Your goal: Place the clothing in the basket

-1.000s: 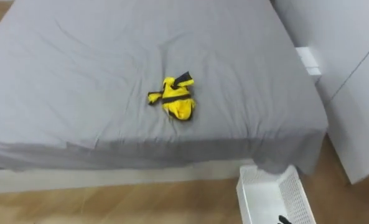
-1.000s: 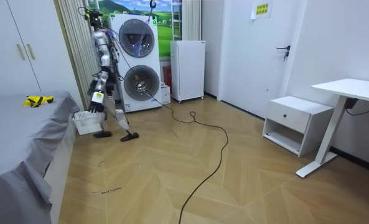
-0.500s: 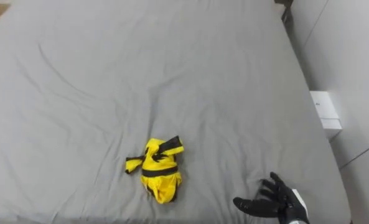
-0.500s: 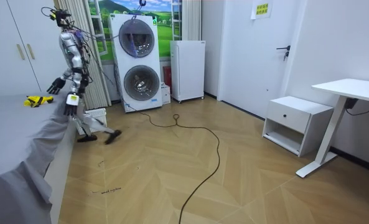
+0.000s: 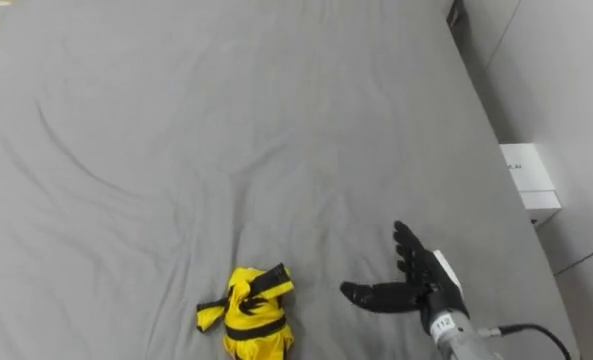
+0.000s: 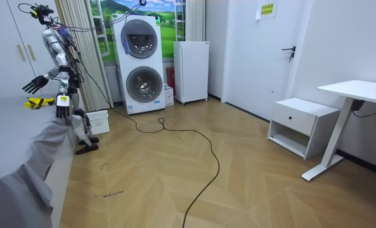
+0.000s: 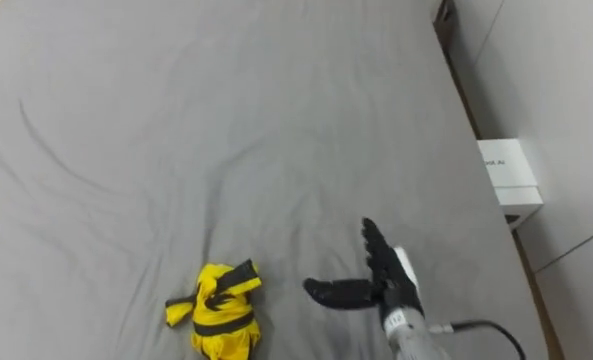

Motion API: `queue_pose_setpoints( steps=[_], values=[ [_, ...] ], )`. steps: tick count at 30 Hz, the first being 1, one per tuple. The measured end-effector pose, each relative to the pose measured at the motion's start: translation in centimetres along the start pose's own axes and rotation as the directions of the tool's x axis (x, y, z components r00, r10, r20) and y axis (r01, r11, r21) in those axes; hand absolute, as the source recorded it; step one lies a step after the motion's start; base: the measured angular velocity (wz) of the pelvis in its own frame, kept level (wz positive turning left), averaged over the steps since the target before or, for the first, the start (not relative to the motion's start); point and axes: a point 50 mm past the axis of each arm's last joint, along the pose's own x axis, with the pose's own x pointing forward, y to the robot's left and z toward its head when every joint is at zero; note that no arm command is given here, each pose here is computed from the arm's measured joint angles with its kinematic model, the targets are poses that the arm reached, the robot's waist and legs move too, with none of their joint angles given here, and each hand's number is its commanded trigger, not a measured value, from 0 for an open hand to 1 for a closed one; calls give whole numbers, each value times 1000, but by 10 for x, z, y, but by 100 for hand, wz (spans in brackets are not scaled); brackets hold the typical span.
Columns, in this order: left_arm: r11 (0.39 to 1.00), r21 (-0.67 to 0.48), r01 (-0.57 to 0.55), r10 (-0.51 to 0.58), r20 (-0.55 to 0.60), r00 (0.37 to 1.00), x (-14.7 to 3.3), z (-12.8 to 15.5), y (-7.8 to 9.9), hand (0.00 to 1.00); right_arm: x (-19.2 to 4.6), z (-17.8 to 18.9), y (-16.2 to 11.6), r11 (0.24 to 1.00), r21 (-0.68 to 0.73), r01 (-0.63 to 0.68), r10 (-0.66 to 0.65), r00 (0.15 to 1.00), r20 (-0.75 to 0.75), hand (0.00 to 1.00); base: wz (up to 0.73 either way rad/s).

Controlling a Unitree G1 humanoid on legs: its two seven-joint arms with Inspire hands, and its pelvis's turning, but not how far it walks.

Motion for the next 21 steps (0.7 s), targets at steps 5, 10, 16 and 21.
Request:
queue_pose_setpoints(
  steps=[5,10,16,21],
  values=[
    [1000,10,13,-13,-15,1000,0,-1,2,0,2,2,14,994,-38,-101,101,995,1,0,7],
    [1000,25,10,-10,-17,1000,3,5,2,0,1,7,33,975,-67,-213,214,977,-1,0,9],
    [999,33,4,-4,-11,1000,5,12,5,0,0,5,48,944,-83,-320,319,948,-22,0,4],
    [999,36,5,-5,-1,1000,7,17,5,0,-2,0,56,928,-102,-359,355,933,-58,0,-2]
  ],
)
